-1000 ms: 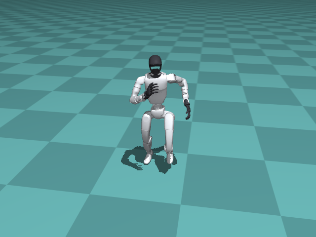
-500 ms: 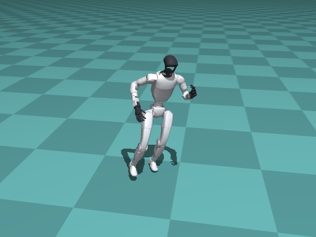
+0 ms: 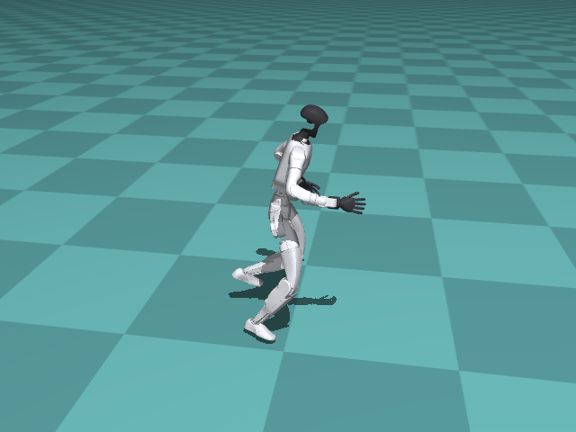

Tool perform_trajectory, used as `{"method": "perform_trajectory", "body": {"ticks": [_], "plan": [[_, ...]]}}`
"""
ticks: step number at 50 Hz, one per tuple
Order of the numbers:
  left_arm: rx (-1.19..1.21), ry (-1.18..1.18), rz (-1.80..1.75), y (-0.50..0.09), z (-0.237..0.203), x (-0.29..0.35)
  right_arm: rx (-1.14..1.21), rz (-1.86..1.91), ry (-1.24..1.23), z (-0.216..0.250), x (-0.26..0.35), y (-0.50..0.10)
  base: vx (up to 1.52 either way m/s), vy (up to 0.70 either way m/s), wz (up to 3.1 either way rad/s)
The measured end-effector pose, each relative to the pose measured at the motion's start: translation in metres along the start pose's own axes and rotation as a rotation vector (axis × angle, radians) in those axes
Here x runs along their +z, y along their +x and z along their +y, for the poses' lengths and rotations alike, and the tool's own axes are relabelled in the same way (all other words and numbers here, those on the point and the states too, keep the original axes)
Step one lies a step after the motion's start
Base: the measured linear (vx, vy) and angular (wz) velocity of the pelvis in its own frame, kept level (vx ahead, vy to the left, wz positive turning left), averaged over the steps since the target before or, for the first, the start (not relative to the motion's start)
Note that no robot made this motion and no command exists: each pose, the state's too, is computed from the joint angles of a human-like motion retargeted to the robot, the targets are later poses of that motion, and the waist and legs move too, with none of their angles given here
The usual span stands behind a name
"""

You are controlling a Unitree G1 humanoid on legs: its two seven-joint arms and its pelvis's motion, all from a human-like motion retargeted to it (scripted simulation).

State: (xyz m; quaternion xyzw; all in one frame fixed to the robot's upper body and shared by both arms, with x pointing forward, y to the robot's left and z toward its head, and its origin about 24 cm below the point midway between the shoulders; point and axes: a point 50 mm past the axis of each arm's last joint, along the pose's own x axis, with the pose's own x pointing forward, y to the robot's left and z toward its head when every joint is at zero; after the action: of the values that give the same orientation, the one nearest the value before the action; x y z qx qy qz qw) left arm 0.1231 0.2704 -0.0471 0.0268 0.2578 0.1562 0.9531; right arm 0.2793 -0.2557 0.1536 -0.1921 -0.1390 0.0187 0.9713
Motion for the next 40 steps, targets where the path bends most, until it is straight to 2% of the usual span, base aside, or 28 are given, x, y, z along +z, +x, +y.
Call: {"method": "perform_trajectory", "body": {"ticks": [4,8,16,20,21,23,25,26,29,32,35,36,38,40], "plan": [[0.06,0.059,0.129,-0.028,0.058,-0.017,0.219,-0.485,0.047,0.05,0.115,0.03,0.29,0.14,1.57],[0.106,-0.065,0.074,-0.037,0.092,0.01,0.277,-0.882,0.033,0.073,0.196,0.016,0.42,0.4,1.53],[-0.021,-0.329,-0.102,-0.062,0.082,0.057,0.318,-1.11,0.455,0.101,0.244,-0.016,0.55,0.4,2.17],[-0.079,-0.351,-0.18,-0.054,0.056,0.065,0.4,-1.006,0.588,0.1,0.221,-0.022,0.59,0.32,3.12],[-0.083,-0.331,-0.215,-0.044,0.043,0.067,0.358,-0.942,0.582,0.1,0.204,-0.018,0.65,0.18,3.1],[-0.106,-0.308,-0.335,-0.018,0.011,0.088,0.184,-0.753,0.457,0.095,0.156,-0.007,0.68,0.09,3.03],[-0.031,-0.363,-0.502,0.011,-0.025,0.135,-0.097,-0.423,0.309,0.089,0.079,-0.002,0.81,0.03,2.81],[-0.161,-0.408,-0.656,0.012,-0.047,0.179,-0.165,-0.291,0.337,0.086,0.048,-0.013,0.93,0.01,2.35],[-0.423,-0.427,-1.19,-0.035,-0.088,0.31,-0.234,-0.056,0.348,0.051,-0.005,-0.074,1.1,-0.04,2.15],[-0.546,-0.276,-1.775,-0.135,-0.093,0.389,-0.071,0.117,0.081,0.001,-0.013,-0.124,1.23,-0.28,1.93],[-0.631,-0.21,-2.196,-0.219,-0.091,0.405,0.101,0.369,-0.16,-0.034,-0.022,-0.158,1.28,-0.53,1.45],[-0.722,-0.302,-2.241,-0.234,-0.09,0.401,0.139,0.447,-0.199,-0.04,-0.027,-0.168,1.32,-0.65,1.35],[-0.797,-0.397,-2.269,-0.244,-0.088,0.398,0.193,0.565,-0.234,-0.046,-0.034,-0.185,1.35,-0.71,0.94],[-0.791,-0.363,-2.193,-0.229,-0.088,0.398,0.197,0.61,-0.217,-0.044,-0.041,-0.193,1.35,-0.74,-0.06]]}}
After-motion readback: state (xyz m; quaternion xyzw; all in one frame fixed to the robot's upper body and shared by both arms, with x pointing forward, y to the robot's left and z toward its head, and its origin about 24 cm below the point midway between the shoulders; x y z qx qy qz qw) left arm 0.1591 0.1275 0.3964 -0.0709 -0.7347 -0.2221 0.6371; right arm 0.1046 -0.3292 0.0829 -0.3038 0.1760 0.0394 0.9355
